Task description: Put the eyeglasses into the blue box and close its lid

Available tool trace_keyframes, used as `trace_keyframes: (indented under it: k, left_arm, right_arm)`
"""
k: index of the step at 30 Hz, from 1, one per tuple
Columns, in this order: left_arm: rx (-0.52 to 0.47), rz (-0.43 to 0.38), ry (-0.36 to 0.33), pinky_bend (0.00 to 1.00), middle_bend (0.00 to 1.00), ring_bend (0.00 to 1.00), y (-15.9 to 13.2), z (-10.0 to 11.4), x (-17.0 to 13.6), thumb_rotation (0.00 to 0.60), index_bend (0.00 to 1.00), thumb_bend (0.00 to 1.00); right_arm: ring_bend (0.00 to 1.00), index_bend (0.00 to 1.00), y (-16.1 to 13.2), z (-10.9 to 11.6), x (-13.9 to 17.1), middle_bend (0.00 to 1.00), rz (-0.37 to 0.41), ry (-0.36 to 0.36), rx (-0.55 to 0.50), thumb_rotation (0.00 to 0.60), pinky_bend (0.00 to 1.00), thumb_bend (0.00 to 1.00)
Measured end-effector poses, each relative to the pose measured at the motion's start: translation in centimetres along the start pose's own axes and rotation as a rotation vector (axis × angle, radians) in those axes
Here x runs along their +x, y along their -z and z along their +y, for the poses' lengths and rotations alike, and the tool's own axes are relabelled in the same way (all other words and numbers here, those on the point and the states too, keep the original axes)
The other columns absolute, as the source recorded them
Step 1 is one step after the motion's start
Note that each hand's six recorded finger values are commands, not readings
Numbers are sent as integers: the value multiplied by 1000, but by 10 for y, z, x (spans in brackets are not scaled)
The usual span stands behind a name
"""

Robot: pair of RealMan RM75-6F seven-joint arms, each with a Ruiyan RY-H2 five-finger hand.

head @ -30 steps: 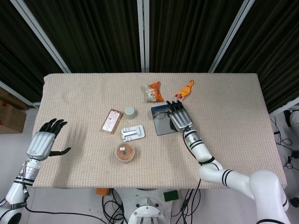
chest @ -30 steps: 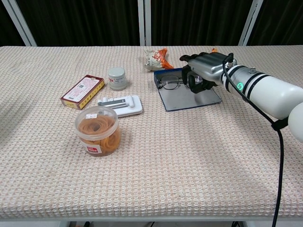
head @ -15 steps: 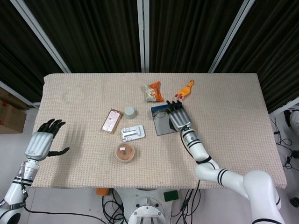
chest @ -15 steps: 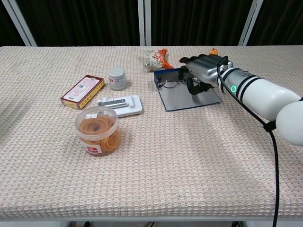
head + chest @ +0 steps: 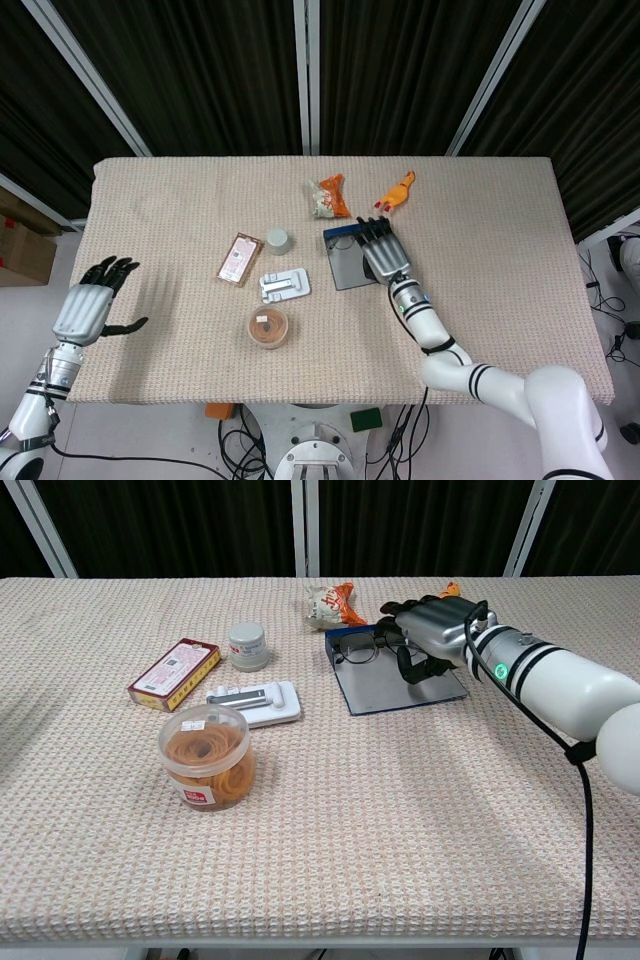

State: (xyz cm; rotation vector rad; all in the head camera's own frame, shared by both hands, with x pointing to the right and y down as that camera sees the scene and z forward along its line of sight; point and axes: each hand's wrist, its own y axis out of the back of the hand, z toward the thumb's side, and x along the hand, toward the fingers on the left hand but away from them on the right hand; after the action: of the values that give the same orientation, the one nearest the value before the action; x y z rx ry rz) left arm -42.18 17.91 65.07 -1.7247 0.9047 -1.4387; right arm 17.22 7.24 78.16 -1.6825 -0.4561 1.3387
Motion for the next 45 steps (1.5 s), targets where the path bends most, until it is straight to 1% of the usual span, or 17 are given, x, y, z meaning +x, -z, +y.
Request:
trace_keyframes:
  k: [1, 4, 5, 6, 7, 8, 9, 11, 14, 22, 28, 30, 33, 37, 39, 44, 45]
  left_arm:
    - [0, 0, 1, 155, 99, 52, 0, 0, 0, 428, 143, 132]
    - [1, 0, 4, 156, 99, 52, 0, -1, 0, 428, 144, 132]
    - [1, -2, 4, 156, 99, 52, -1, -1, 0, 426, 144, 132]
    - [0, -4, 5, 156, 99, 52, -2, -1, 1, 427, 144, 132]
    - [0, -7, 5, 156, 99, 52, -3, -2, 1, 426, 144, 131]
    - [0, -9, 4, 156, 99, 52, -4, -2, 1, 428, 144, 132]
    - [0, -12, 4, 156, 99, 52, -5, -2, 1, 428, 144, 132]
    - [0, -15, 4, 156, 99, 52, -6, -3, 2, 429, 144, 132]
    - [-1, -16, 6, 156, 99, 51, -7, -4, 3, 429, 144, 131]
    - [0, -7, 13, 156, 99, 52, -4, -4, 5, 428, 144, 131]
    - [-2, -6, 20, 156, 99, 52, -3, -6, 7, 429, 144, 132]
    - [-3, -8, 21, 156, 99, 52, -3, -6, 8, 426, 144, 132]
    - [-2, -8, 21, 156, 99, 52, -3, -7, 7, 429, 144, 132]
    - [-1, -3, 20, 157, 99, 52, -2, -6, 7, 430, 144, 131]
    - [-1, -1, 18, 158, 99, 52, -1, -5, 7, 429, 144, 132]
    - [-4, 1, 17, 158, 99, 52, 0, -5, 8, 429, 144, 132]
    - [-5, 1, 18, 158, 99, 52, 0, -5, 8, 428, 144, 132]
  right_arm:
    - [0, 115, 0, 0, 4, 0, 5, 0, -2, 394, 0, 758]
    - [0, 93, 3, 2, 18, 0, 23, -1, 1, 405, 0, 518]
    - [0, 88, 4, 2, 23, 0, 27, -3, 7, 417, 0, 435]
    - [0, 86, 7, 2, 30, 0, 31, -6, 19, 431, 0, 395]
    - [0, 86, 10, 3, 34, 0, 32, -10, 30, 457, 0, 355]
    - [0, 86, 13, 3, 38, 0, 30, -14, 43, 491, 0, 334]
    - [0, 91, 17, 2, 42, 0, 25, -19, 56, 509, 0, 329]
    - [0, 123, 19, 0, 44, 0, 21, -23, 62, 536, 0, 327]
    - [0, 145, 19, -1, 44, 0, 22, -22, 55, 540, 0, 327]
    - [0, 162, 16, -10, 40, 0, 31, -39, 69, 548, 0, 333]
    - [0, 190, 13, -15, 38, 0, 35, -51, 94, 555, 0, 333]
    - [0, 211, 11, -15, 36, 0, 35, -51, 95, 566, 0, 333]
    - [0, 248, 10, -16, 32, 0, 37, -55, 95, 597, 0, 333]
    - [0, 321, 6, -15, 26, 0, 43, -58, 89, 600, 0, 342]
    - [0, 363, 4, -14, 24, 0, 47, -54, 82, 600, 0, 379]
    - [0, 462, -1, -10, 21, 0, 63, -27, 57, 600, 0, 589]
    - [0, 469, -2, -9, 20, 0, 66, -15, 58, 600, 0, 611]
